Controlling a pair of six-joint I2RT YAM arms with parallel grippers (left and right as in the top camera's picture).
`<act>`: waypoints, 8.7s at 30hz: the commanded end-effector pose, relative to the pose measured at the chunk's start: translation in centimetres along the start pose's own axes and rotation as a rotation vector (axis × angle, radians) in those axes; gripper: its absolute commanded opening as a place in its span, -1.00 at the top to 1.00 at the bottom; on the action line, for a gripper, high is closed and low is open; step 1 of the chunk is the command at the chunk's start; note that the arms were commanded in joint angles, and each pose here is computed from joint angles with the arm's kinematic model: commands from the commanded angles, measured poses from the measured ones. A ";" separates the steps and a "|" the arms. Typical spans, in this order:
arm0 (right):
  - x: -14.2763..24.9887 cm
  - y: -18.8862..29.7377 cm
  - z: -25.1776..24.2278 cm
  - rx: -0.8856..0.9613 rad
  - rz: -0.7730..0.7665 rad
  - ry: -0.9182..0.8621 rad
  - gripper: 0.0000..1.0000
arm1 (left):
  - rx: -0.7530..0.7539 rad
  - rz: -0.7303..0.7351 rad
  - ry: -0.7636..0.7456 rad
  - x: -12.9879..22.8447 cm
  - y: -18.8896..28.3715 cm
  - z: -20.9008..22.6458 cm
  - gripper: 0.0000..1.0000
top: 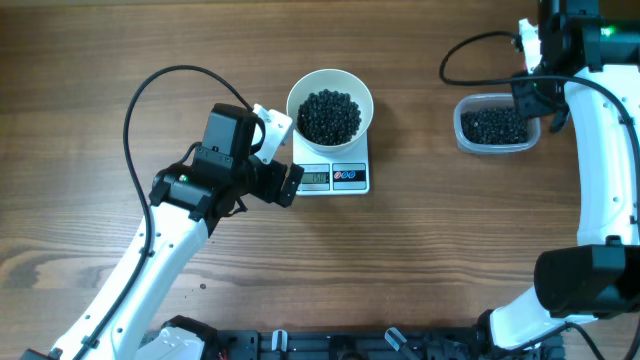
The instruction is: Scoop item into bowl and weigh 150g on scale
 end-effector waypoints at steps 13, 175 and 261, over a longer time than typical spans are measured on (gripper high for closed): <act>-6.8 1.5 5.7 -0.421 -0.292 -0.207 0.91 | -0.009 -0.007 -0.008 0.1 0.2 0.3 -1.00; -2.1 14.8 -2.8 -0.620 -0.718 -0.786 -0.99 | -0.009 -0.007 -0.008 0.1 0.2 0.3 -1.00; 12.6 -0.2 10.3 0.006 -1.303 -0.490 -1.00 | -0.009 -0.007 -0.008 0.1 0.2 0.3 -1.00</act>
Point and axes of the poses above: each gripper's point midway between its finger pads, its own y axis back along the fingers, its own z axis along the line the jaws close on, x = y × z, the point moved 1 cm from there along y, back along the fingers, and after that the axes turned 7 degrees about y, right-handed, at the moved point
